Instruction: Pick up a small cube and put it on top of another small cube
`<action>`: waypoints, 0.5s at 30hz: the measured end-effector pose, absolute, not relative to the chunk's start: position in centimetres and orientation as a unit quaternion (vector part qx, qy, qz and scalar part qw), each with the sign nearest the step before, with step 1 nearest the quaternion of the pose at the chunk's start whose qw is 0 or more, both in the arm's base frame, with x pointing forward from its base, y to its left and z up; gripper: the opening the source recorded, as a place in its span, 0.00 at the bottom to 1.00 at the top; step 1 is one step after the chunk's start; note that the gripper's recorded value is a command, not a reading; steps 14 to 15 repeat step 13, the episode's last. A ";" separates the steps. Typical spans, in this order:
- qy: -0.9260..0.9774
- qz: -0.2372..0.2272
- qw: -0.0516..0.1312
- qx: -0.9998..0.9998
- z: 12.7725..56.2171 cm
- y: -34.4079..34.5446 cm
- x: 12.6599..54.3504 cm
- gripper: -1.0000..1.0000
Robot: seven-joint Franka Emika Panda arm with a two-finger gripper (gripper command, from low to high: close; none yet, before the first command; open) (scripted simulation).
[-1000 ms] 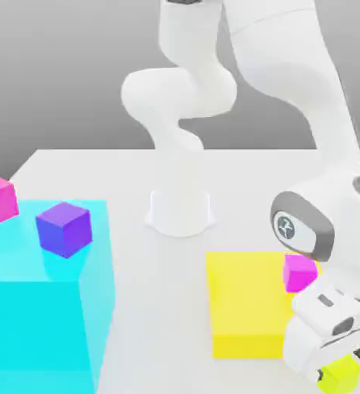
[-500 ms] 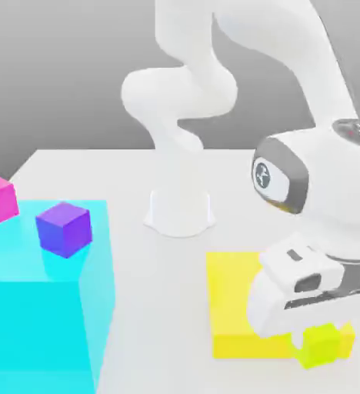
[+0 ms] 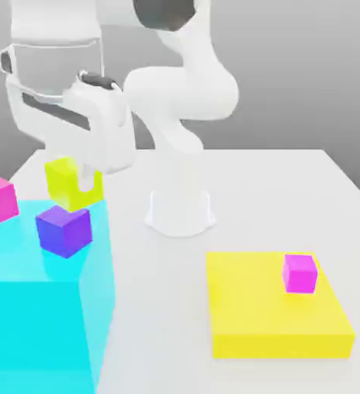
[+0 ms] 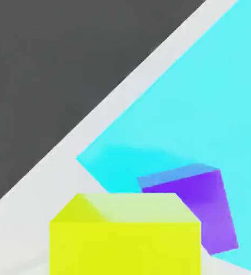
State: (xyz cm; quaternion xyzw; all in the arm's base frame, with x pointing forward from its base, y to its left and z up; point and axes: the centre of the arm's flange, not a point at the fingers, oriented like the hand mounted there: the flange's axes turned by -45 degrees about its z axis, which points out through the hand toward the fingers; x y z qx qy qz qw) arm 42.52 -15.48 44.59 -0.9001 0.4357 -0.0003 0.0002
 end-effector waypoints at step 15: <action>0.445 0.000 0.000 -0.896 44.6 -15.9 42.1 1.00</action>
